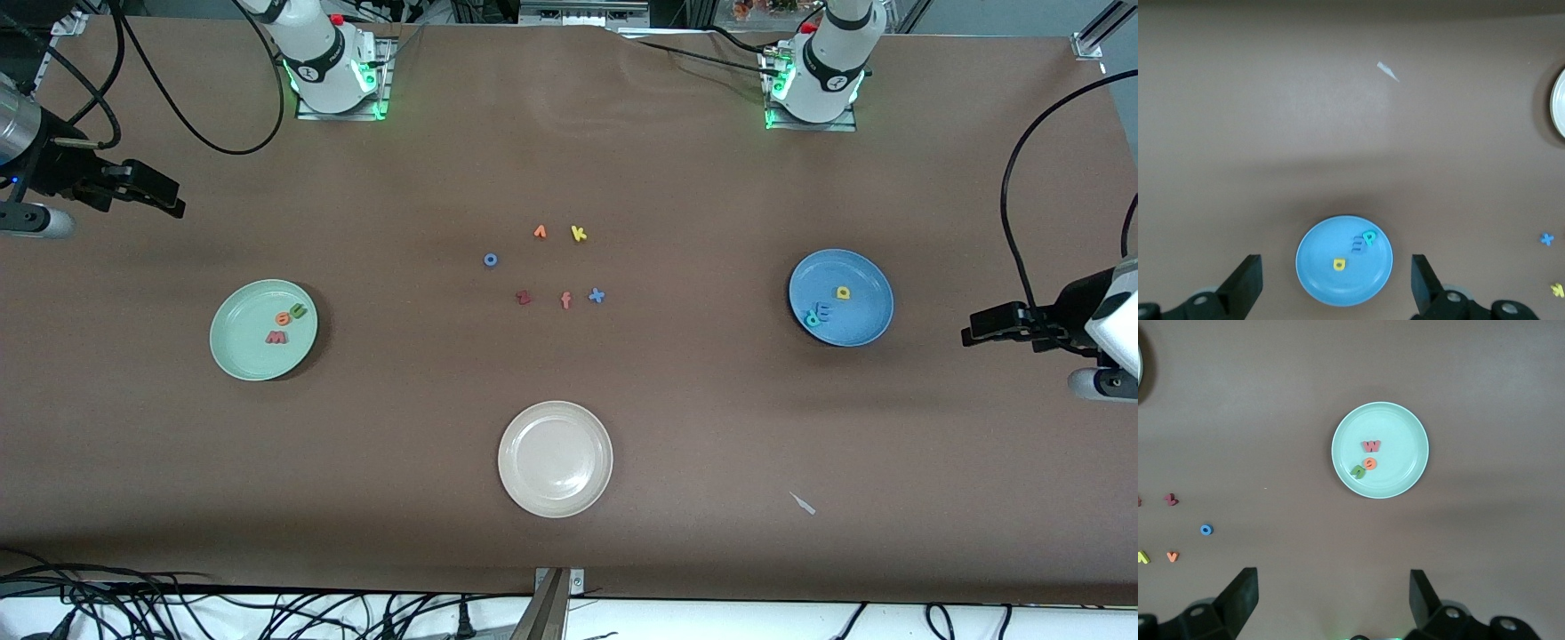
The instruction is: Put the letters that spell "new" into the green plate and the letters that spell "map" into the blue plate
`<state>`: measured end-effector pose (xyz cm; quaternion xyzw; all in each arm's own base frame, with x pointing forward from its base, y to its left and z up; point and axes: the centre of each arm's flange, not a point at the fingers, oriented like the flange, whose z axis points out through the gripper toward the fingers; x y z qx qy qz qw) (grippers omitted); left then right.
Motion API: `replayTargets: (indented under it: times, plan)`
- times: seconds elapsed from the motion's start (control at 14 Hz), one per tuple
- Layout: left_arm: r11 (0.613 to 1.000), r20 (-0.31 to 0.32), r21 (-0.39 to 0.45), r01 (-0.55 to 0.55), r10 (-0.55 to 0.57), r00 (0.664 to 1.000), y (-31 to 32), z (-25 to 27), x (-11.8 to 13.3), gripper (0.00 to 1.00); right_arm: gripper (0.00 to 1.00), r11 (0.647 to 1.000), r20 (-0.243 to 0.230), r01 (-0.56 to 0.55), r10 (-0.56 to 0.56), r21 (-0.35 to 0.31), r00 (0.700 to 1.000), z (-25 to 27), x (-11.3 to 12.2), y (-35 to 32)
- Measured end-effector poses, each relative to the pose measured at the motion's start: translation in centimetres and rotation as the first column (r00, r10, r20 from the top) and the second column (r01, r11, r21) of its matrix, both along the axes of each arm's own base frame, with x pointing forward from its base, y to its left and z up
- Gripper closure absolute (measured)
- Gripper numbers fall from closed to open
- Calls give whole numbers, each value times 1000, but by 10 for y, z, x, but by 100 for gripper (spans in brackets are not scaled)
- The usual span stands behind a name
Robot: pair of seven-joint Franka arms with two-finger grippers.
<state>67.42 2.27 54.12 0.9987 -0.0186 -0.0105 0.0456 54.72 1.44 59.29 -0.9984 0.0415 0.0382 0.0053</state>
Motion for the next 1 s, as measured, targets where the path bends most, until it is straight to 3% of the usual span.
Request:
replayTargets:
  times: [0.29,1.0]
  plan:
    - [1000,80,8,-1,1,997,-11,-20,-28,2,0,1000,0,0,0,0,1000,0,0,0]
    - [1000,78,12,9,-10,997,-10,-25,-44,0,0,1000,0,0,0,0,1000,0,0,0]
